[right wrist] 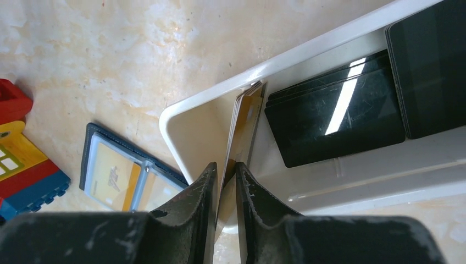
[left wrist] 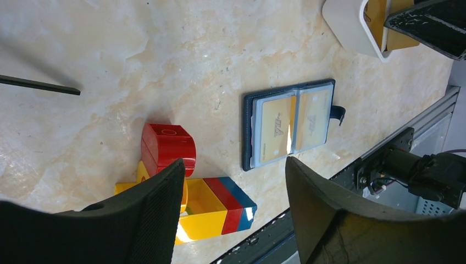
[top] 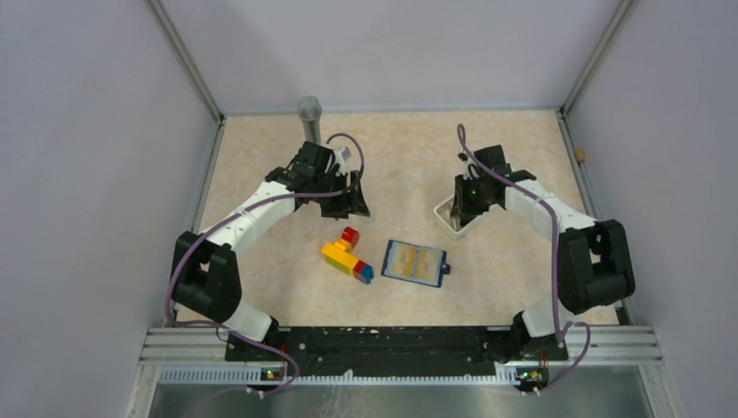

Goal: Put the credit cards into the card holder
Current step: Pick up the credit card from the storage box.

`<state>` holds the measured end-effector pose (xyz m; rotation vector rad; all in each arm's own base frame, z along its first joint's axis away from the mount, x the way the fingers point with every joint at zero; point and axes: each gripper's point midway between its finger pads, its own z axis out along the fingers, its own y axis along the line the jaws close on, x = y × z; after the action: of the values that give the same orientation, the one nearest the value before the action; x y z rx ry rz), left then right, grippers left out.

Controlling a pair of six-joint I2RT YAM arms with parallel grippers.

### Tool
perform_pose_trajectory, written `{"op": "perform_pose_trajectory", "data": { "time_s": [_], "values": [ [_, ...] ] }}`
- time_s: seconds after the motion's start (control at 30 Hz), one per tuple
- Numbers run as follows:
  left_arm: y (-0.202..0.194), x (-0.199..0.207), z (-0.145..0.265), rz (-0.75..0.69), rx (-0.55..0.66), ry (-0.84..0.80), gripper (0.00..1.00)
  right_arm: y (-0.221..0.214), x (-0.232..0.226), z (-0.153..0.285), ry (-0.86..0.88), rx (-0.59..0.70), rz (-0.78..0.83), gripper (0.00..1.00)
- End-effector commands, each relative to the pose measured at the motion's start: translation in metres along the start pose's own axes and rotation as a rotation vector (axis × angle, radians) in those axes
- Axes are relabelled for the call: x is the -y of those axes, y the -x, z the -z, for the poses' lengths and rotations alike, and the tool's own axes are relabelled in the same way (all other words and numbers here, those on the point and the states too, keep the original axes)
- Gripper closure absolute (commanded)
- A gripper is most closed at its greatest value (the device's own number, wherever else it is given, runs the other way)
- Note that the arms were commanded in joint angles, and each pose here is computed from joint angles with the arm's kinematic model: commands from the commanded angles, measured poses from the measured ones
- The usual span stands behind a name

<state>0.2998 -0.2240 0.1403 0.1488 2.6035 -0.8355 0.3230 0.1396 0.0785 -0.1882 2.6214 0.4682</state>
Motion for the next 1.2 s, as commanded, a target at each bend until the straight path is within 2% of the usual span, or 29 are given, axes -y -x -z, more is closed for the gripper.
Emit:
{"op": "perform_pose_trajectory", "data": {
  "time_s": [0.0,0.07,0.2,0.4,0.6,0.77,0.93,1.03,1.17],
  "values": [
    [0.008,0.002,0.001,-0.019,0.031,-0.017,0.32,0.036,-0.017,0.033,0.037,0.123,-0.001,0.83],
    [0.009,0.003,0.002,-0.021,0.034,-0.018,0.32,0.038,-0.016,0.039,0.025,0.129,-0.007,0.85],
    [0.01,0.003,0.003,-0.024,0.042,-0.018,0.32,0.039,-0.015,0.044,0.004,0.129,-0.02,1.0],
    [0.016,0.011,0.012,-0.051,0.077,-0.04,0.32,0.05,-0.008,0.067,-0.072,0.179,-0.052,1.0],
    [0.038,0.034,0.047,-0.118,0.237,-0.093,0.31,0.082,-0.02,0.119,-0.066,0.366,-0.078,1.0],
    [0.052,0.077,0.1,-0.183,0.444,-0.245,0.29,0.098,-0.063,0.161,0.148,0.556,-0.067,1.0],
    [0.043,0.123,0.144,-0.234,0.609,-0.484,0.22,0.087,-0.119,0.175,0.404,0.647,-0.013,1.0],
    [0.029,0.147,0.156,-0.238,0.631,-0.642,0.19,0.081,-0.159,0.186,0.574,0.721,0.028,1.0],
    [0.007,0.168,0.152,-0.247,0.575,-0.765,0.18,0.064,-0.204,0.201,0.798,0.774,0.045,1.0]
  ]
}}
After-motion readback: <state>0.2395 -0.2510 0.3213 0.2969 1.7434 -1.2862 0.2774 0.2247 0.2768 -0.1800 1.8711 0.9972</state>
